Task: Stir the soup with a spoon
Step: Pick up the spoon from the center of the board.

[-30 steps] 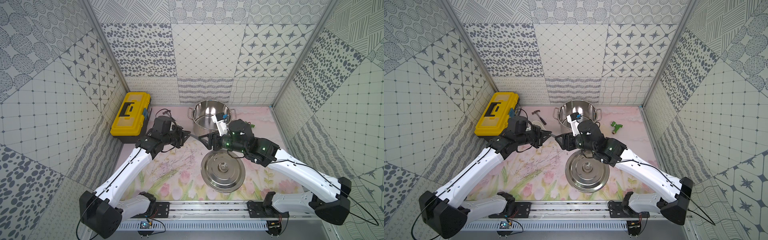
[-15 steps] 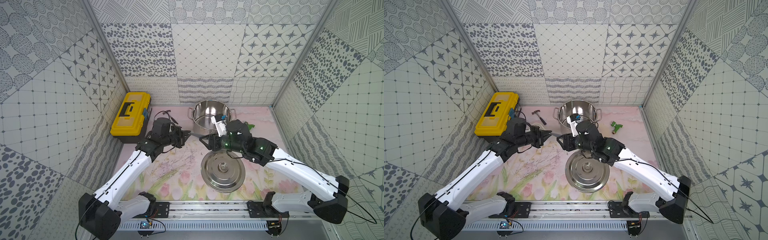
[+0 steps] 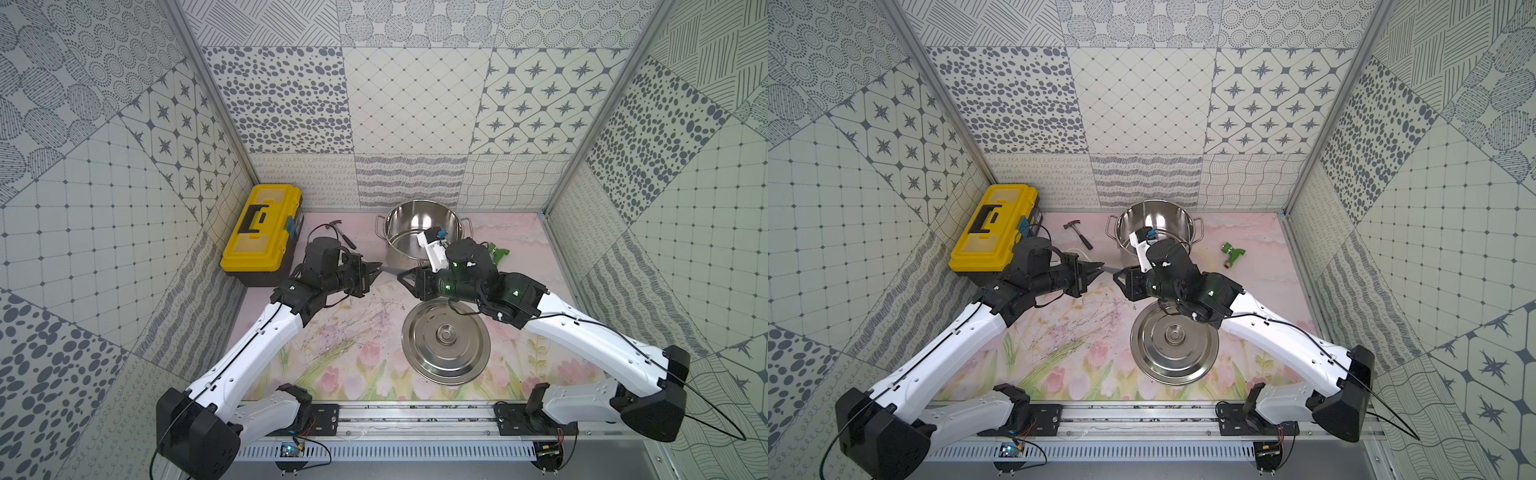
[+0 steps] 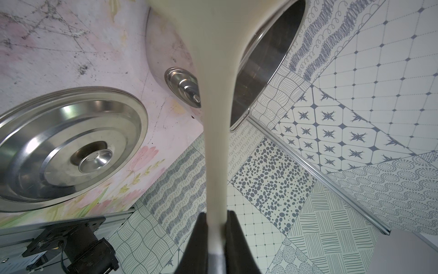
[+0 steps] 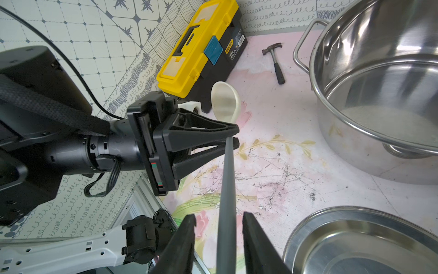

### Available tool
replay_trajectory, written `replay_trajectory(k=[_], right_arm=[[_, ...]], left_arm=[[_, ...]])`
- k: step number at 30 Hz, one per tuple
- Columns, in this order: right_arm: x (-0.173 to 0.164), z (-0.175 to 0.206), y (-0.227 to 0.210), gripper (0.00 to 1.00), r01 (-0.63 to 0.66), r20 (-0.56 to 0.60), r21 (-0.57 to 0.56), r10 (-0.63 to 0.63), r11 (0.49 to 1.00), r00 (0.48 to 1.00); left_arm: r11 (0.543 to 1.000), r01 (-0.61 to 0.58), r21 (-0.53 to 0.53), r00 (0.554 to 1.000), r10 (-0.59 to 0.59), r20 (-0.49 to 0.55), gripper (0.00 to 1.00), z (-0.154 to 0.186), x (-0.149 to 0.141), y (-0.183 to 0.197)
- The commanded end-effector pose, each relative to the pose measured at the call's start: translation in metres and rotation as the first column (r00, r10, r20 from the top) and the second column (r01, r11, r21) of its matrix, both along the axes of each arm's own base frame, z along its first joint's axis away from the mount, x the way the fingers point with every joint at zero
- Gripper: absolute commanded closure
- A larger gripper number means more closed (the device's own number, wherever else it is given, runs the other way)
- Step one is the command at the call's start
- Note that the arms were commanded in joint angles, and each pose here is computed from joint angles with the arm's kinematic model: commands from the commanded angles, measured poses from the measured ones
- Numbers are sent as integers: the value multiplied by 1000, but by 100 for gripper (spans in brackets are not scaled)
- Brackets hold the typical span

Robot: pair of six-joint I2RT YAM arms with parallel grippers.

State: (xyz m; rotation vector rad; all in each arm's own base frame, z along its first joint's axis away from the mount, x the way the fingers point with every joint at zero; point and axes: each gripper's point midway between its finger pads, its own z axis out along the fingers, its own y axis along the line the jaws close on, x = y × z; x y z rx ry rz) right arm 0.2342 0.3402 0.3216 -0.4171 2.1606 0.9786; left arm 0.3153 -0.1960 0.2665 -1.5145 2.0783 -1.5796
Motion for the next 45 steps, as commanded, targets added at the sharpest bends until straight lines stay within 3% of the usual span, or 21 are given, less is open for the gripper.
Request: replay_trajectory(k=[1,20,21,24,27,36,45], right_arm=[[2,16,6,63,-4,23,47,2,999,1000],[1,19,7,90,-10,28,53,9,999,1000],[1,19,7,89,-13,27,53,11,999,1000],[1,18,7,67,-8,23,55,7,998,1000],[2,19,7,57,-2,26,59,0,998,1000],[4,25,3,67,12,49,63,-15,998,999],[5,26,4,69,11,54,69,-14,998,998]], left_arm=[[999,13,-45,997,-9,77,100,20,4,-3],[999,23,-41,997,-20,76,100,20,3,-4],[999,23,-36,997,-20,72,100,18,3,-3],[999,25,-32,997,-23,71,100,18,1,-3],[999,25,-28,997,-23,69,100,18,0,-2],[1000,21,-22,998,-19,63,100,15,-3,0],[1000,21,-19,998,-20,58,100,13,-4,0]])
